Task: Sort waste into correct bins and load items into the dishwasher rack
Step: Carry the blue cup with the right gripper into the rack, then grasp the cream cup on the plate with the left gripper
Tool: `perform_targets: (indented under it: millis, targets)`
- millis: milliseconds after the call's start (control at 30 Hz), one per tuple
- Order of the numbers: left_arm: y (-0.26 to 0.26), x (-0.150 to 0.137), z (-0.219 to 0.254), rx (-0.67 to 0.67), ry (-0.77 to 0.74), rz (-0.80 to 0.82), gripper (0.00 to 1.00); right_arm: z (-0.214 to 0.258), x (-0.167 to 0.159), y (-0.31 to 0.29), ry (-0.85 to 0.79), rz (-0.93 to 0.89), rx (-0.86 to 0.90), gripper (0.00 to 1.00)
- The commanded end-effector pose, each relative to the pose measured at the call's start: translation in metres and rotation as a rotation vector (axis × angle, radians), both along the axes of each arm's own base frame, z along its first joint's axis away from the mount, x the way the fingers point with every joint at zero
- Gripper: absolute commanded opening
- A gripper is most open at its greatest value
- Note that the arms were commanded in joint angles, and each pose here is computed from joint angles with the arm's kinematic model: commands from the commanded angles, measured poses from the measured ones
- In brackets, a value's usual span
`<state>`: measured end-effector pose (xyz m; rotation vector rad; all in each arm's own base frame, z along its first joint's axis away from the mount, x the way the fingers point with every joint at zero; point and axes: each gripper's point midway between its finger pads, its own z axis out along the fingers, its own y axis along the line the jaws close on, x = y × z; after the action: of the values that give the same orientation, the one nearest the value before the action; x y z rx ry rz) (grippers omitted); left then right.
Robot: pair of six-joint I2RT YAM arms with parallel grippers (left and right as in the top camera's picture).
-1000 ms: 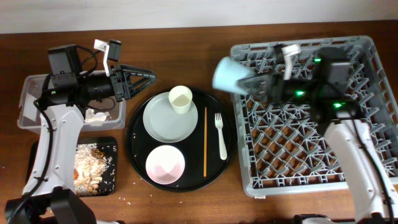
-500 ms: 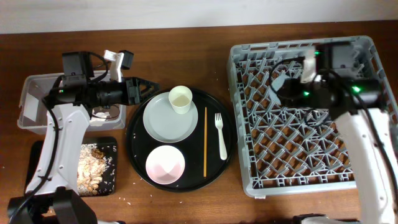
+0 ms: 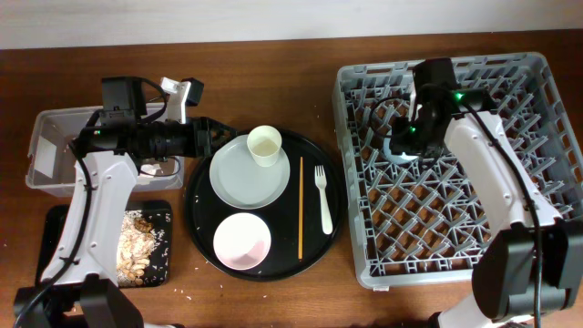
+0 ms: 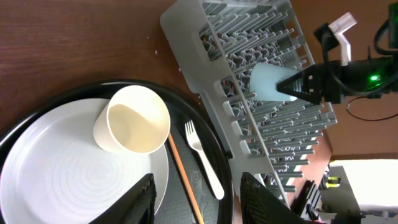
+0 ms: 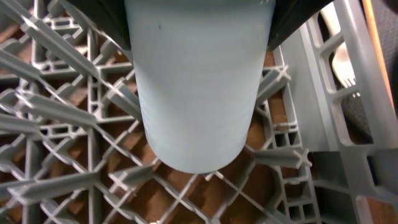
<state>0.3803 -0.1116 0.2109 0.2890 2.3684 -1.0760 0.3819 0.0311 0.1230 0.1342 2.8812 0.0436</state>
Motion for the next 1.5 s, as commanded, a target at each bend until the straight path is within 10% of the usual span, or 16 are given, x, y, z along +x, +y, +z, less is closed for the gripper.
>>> perform_targets:
  millis: [0,100,267,567,900,1300,1467]
  targets:
    - [0.001,0.001,-0.003,0.013,0.003,0.002,0.43,-0.014,-0.006,-0.001,0.040,0.011,-0.025,0.29]
    - [0.001,0.000,-0.003,0.013,0.009,0.002,0.44,-0.014,-0.006,-0.001,0.041,0.011,-0.025,0.58]
    - [0.001,0.000,-0.003,0.013,0.010,0.002,0.48,-0.016,-0.011,-0.001,0.063,0.011,-0.027,0.75]
    - [0.002,0.001,-0.008,0.044,0.014,0.013,0.47,0.041,0.002,0.001,0.003,0.045,-0.022,0.76]
    - [-0.002,0.026,-0.045,0.570,0.010,0.408,0.57,0.098,-0.017,0.016,0.023,0.069,0.071,0.78]
    - [-0.027,0.036,-0.131,0.585,0.176,0.343,0.58,0.096,-0.025,0.015,0.059,0.067,0.069,0.78]
    - [-0.034,0.034,-0.140,0.560,0.202,0.315,0.19,0.096,-0.025,0.015,0.059,0.067,0.069,0.78]
